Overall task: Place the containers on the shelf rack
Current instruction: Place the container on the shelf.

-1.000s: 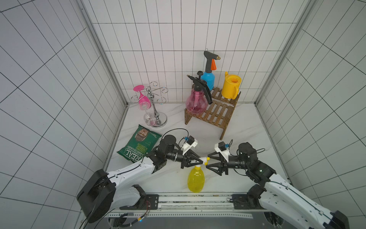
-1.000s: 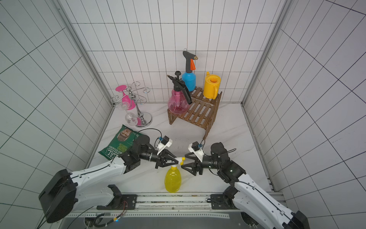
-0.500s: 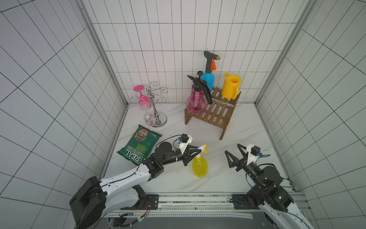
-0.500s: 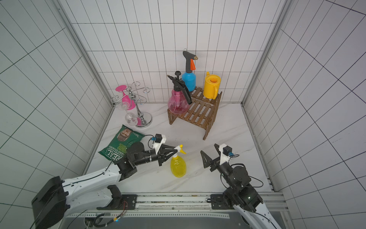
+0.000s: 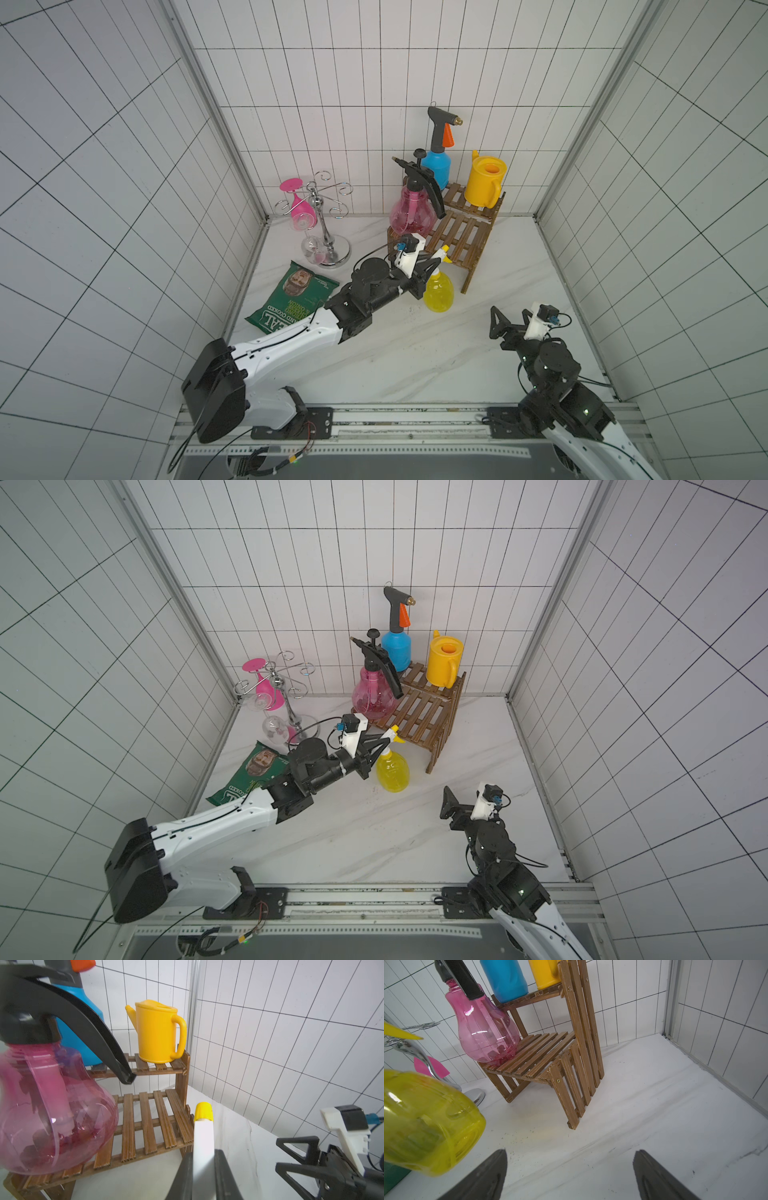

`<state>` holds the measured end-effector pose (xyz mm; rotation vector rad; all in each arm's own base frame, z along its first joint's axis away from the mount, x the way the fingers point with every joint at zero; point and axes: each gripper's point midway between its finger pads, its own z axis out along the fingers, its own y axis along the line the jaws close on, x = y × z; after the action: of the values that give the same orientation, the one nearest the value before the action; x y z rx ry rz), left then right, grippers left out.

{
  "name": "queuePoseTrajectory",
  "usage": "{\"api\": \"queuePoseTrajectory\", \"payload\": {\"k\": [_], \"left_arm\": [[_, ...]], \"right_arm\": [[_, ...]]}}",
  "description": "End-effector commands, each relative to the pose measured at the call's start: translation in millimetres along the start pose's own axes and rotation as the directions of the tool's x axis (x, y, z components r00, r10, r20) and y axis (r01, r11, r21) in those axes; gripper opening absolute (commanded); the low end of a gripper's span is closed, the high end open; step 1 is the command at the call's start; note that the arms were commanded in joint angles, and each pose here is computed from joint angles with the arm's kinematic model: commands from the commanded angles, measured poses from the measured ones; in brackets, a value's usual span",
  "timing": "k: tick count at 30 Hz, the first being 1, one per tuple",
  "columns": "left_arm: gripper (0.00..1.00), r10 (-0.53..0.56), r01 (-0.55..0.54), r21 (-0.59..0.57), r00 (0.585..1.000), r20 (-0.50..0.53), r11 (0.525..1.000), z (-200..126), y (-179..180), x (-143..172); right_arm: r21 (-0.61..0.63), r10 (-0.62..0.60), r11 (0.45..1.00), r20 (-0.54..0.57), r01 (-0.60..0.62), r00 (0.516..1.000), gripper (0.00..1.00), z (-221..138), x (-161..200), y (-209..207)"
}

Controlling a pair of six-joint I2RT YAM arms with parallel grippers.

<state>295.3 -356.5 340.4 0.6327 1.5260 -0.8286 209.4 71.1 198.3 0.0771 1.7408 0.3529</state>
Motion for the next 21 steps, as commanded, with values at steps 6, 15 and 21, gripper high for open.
{"api": "queuePoseTrajectory", "payload": {"k": [6, 15, 21], "left_arm": [[0.00, 0.115, -0.116, -0.013, 0.991, -0.063, 0.993, 51.2, 14.8, -32.7], [0.00, 0.220, -0.220, 0.006, 0.973, -0.068, 0.975, 94.0, 16.0, -42.0], [0.00, 0.274, -0.274, 0.013, 0.958, -0.090, 0.962, 113.8, 20.7, -38.4]], "right_arm": [[0.036, 0.029, 0.999, 0.041, -0.031, 0.999, 0.97, -6.1, -16.1, -6.7], [0.039, 0.024, 0.999, 0.041, -0.025, 0.999, 0.97, -6.0, -16.0, -7.4], [0.039, 0.022, 0.999, 0.041, -0.023, 0.999, 0.97, -5.9, -15.9, -7.3]]}}
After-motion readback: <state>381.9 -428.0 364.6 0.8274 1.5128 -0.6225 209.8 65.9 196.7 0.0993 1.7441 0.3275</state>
